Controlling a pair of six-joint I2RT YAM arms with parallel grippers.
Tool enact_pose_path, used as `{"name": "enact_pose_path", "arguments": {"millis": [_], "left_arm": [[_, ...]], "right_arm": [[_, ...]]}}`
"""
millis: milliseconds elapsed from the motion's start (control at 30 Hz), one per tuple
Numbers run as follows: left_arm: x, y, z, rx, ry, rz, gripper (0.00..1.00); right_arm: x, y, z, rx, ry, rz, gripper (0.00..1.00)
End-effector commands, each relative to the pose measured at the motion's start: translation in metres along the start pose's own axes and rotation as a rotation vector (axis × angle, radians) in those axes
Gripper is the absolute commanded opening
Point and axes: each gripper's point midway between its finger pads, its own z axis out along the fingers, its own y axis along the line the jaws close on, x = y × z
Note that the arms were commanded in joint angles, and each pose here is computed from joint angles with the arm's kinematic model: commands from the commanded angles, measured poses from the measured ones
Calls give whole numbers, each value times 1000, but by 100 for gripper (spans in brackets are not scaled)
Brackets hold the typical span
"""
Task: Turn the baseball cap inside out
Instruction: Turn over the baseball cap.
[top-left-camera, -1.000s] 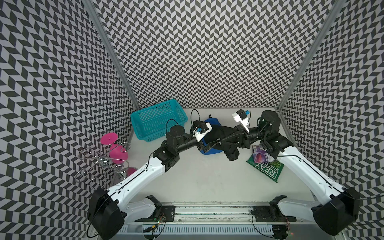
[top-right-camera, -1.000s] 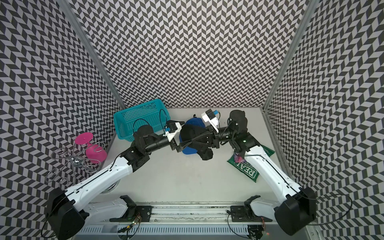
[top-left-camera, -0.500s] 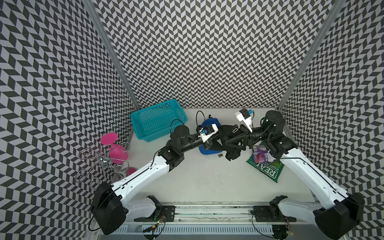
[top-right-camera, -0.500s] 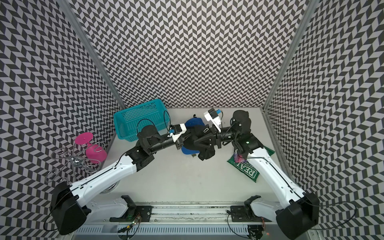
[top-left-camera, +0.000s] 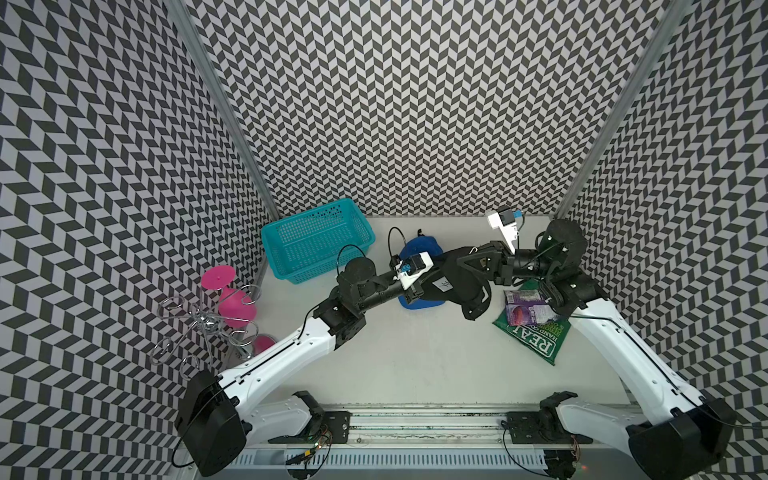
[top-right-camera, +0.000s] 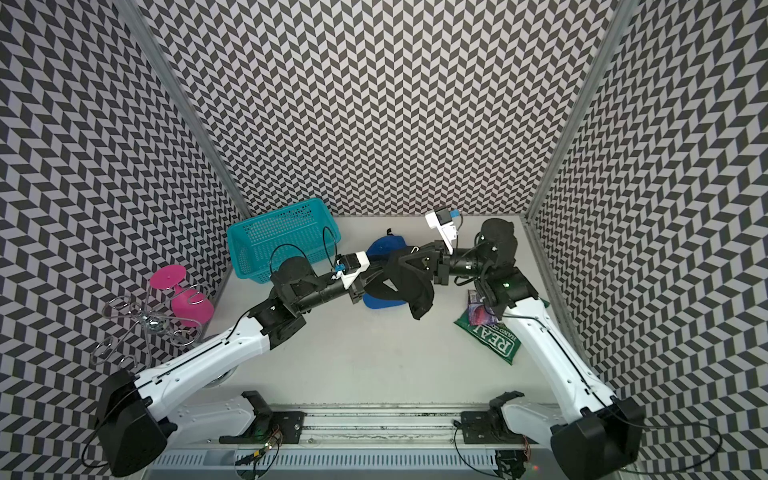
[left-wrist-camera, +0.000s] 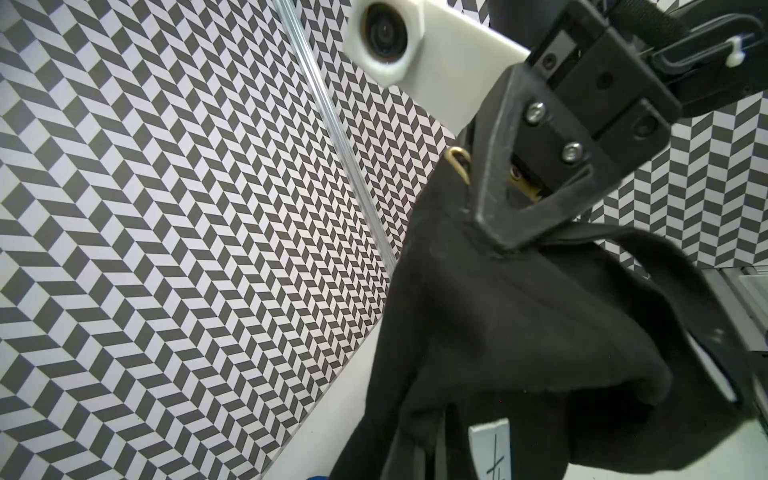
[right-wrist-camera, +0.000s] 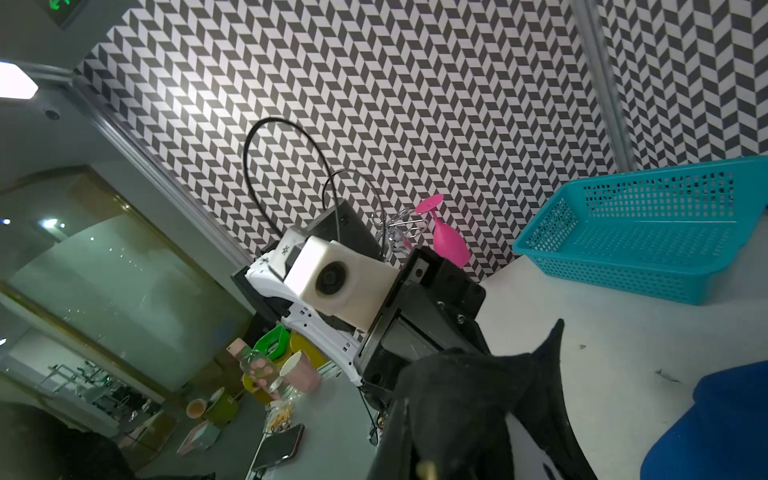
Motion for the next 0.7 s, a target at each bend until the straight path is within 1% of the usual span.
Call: {"name": "enact_pose_path", "arguments": {"millis": [0, 33, 100, 167, 300, 400, 467, 500, 567, 633, 667], "left_arm": [[2, 8, -12, -67, 1, -35, 2], [3, 8, -14, -80, -1, -43, 2], [6, 10, -19, -106, 2, -55, 2], [10, 12, -22, -129, 11, -71, 0], [20, 15, -30, -174, 33, -106, 0], [29, 19, -36, -207, 46, -146, 0], [29, 21, -38, -213, 43, -184, 0], [27, 22, -38, -212, 42, -209, 0], [24, 25, -31, -200, 66, -290, 0], [28, 32, -23, -210, 123, -384, 0], [32, 35, -20, -214, 154, -430, 0]], "right_arm": [[-17, -20, -15, 122, -107, 19, 7], [-15, -31, -18, 147, -120, 57, 7], [-9, -48, -24, 182, -136, 118, 0], [-4, -59, -27, 199, -146, 162, 0], [3, -72, -33, 237, -187, 214, 0], [7, -85, -42, 292, -232, 257, 0], [8, -89, -45, 302, -254, 266, 0], [8, -88, -46, 299, -260, 262, 5], [3, -85, -48, 298, -263, 231, 28], [-6, -83, -54, 326, -270, 183, 51], [-11, -82, -59, 348, -276, 156, 60]]}}
